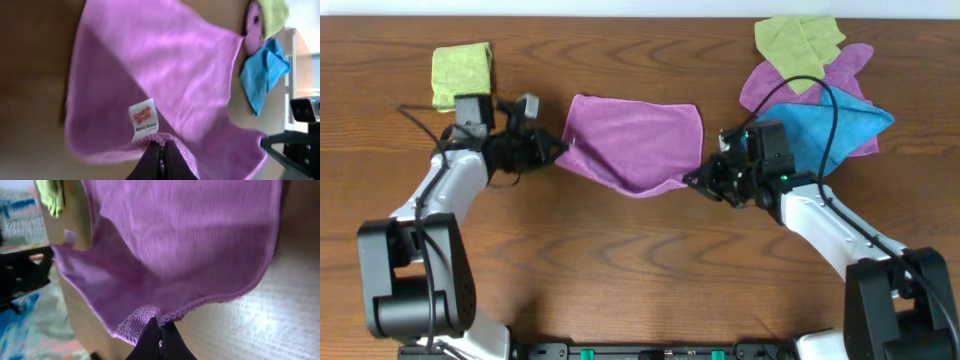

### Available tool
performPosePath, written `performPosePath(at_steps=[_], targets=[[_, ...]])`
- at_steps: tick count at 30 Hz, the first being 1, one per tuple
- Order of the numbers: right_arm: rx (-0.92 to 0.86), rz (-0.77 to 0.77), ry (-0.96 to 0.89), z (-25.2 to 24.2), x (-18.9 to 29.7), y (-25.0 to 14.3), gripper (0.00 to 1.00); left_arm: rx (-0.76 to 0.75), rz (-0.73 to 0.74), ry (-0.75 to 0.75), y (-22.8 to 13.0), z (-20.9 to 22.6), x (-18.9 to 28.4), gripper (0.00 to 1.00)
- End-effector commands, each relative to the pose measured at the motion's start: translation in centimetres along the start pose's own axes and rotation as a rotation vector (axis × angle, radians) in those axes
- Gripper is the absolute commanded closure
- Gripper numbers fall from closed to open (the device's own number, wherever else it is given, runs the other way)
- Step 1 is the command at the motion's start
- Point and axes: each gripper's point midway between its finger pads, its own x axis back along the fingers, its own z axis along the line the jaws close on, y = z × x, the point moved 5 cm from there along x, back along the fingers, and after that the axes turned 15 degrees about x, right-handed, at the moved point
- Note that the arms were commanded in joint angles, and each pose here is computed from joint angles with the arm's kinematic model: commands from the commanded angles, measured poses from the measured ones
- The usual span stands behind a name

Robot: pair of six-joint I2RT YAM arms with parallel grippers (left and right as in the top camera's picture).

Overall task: Fold the cloth
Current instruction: 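Lift the bottom edge with both grippers and fold it up toward the top edge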

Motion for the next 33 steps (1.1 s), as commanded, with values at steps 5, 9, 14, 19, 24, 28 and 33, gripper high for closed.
performPosePath(at_steps=[5,9,14,19,24,28,33], targets=[[0.045,-0.12,-0.1,-0.9,-0.1,5.1,0.98,0.061,0.027,-0.033,3.5,0.7,-3.6,0.94],[0.014,-0.147,-0.123,-3.1,-0.8,8.6,0.98,0.032,0.019,-0.053,6.3,0.1,-5.4,0.94],[0.006,-0.184,-0.123,-4.3,-2.1,13.0,0.99,-0.003,-0.018,-0.087,10.8,-1.9,-7.9,0.94],[0.019,-0.22,-0.116,-4.7,-2.9,16.2,0.99,-0.01,-0.024,-0.107,13.2,-3.0,-9.9,0.94],[0.029,-0.207,-0.102,-4.2,-3.1,17.4,0.98,0.007,0.005,-0.088,12.8,-2.7,-10.2,0.94],[-0.013,-0.129,-0.13,-4.9,-3.3,15.8,0.99,0.009,0.062,-0.048,11.5,-1.7,-10.1,0.94],[-0.049,-0.009,-0.098,-4.7,-3.5,13.5,0.98,0.037,0.096,-0.071,11.2,-1.4,-9.4,0.94]])
